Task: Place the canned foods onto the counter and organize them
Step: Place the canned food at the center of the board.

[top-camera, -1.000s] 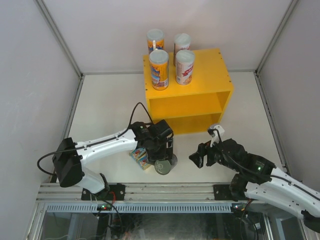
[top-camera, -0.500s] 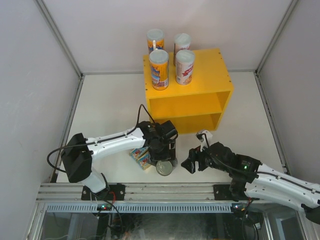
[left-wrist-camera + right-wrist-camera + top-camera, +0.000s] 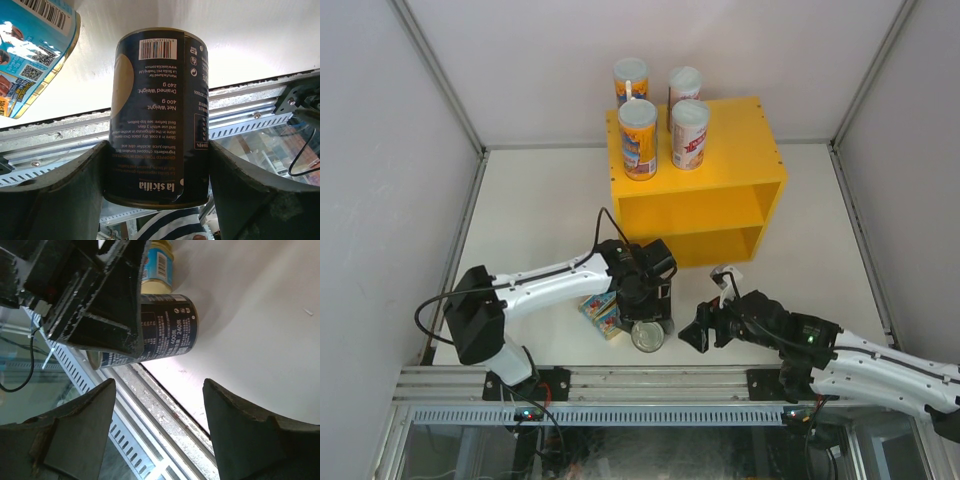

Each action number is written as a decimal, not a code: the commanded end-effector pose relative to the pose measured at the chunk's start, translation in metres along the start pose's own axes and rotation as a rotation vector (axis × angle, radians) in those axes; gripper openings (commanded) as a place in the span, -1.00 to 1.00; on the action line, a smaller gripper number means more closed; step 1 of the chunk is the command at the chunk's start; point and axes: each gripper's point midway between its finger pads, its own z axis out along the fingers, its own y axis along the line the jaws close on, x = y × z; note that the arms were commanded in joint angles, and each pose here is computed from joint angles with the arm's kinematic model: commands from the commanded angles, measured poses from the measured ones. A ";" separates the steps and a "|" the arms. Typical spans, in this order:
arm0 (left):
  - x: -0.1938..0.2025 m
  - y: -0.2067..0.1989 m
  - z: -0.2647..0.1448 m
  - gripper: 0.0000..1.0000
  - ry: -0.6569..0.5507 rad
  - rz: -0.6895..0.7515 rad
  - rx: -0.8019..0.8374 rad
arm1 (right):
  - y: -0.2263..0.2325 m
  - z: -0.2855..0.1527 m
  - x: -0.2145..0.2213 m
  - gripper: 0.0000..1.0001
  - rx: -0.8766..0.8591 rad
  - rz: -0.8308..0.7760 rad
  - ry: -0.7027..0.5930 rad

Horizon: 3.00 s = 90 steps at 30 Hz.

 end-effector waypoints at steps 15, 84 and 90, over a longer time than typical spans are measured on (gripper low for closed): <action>0.005 -0.034 -0.016 -0.97 0.041 0.015 0.093 | 0.036 0.000 -0.005 0.39 -0.120 0.000 -0.060; 0.017 -0.055 -0.010 0.17 0.090 0.074 0.102 | 0.020 0.040 0.017 0.38 -0.074 0.083 0.018; 0.017 -0.057 -0.009 0.33 0.084 0.075 0.098 | 0.019 0.040 0.018 0.37 -0.072 0.088 0.022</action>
